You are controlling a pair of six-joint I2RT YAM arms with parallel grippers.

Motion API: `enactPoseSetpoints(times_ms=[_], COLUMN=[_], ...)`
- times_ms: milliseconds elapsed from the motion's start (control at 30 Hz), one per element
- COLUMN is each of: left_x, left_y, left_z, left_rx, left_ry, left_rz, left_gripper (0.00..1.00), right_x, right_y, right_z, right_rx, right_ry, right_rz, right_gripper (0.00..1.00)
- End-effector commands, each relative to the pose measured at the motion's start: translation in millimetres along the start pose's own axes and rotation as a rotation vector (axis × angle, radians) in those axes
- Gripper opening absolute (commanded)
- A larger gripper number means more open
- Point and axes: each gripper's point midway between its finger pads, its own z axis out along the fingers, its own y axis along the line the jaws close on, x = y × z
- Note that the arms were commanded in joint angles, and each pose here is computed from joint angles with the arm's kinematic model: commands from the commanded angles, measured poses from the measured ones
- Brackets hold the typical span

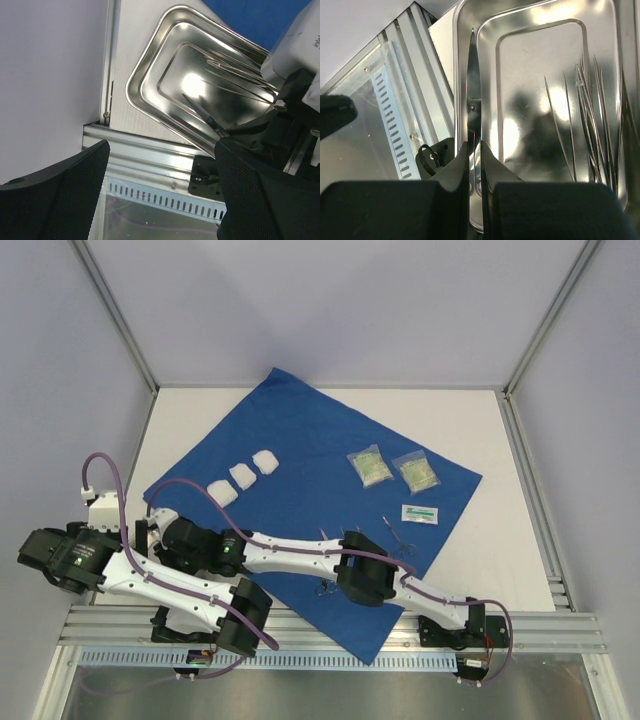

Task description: Prepare the surgical pack

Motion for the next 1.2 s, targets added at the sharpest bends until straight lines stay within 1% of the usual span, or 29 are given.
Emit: enactPoseSetpoints(times_ms=[0, 100, 267, 400, 567, 867, 1000, 1167], left_x=[8.5, 8.8, 9.4, 10.8, 9.5, 10.3, 10.3, 11.1], left_y=[-52.7, -52.5, -52.5, -50.7, -50.1, -47.6, -47.2, -47.0], left_z=[-13.8, -11.7, -10.5, -9.2, -8.2, -7.5, -7.3, -6.6], left_rx=[0.181, 0.186, 0.191, 0.185, 0.195, 0.191, 0.191, 0.193], left_ry=[0.040, 0.038, 0.038, 0.042, 0.040, 0.046, 0.046, 0.048], left_rz=[-0.090, -0.099, -0.096, -0.093, -0.105, -0.106, -0.108, -0.105], left_gripper=[0.95, 0.95, 0.95, 0.95, 0.95, 0.95, 0.95, 0.95], right_x=[6.9, 23.8, 20.9, 21.4, 20.8, 23.9, 23.3, 22.5], right_y=[-0.2, -1.6, -3.8, -4.1, -7.0, -10.2, -9.4, -8.1], right_z=[-1.7, 1.7, 2.5, 2.7, 2.8, 1.7, 1.7, 1.9], right_rx=[-0.006, 0.012, 0.029, 0.032, 0.051, 0.076, 0.071, 0.063], right_ry=[0.067, 0.094, 0.079, 0.079, 0.078, 0.087, 0.086, 0.084], right_rz=[-0.037, -0.074, -0.099, -0.093, -0.048, -0.011, -0.014, -0.023], right_gripper=[0.00, 0.00, 0.00, 0.00, 0.01, 0.09, 0.17, 0.20])
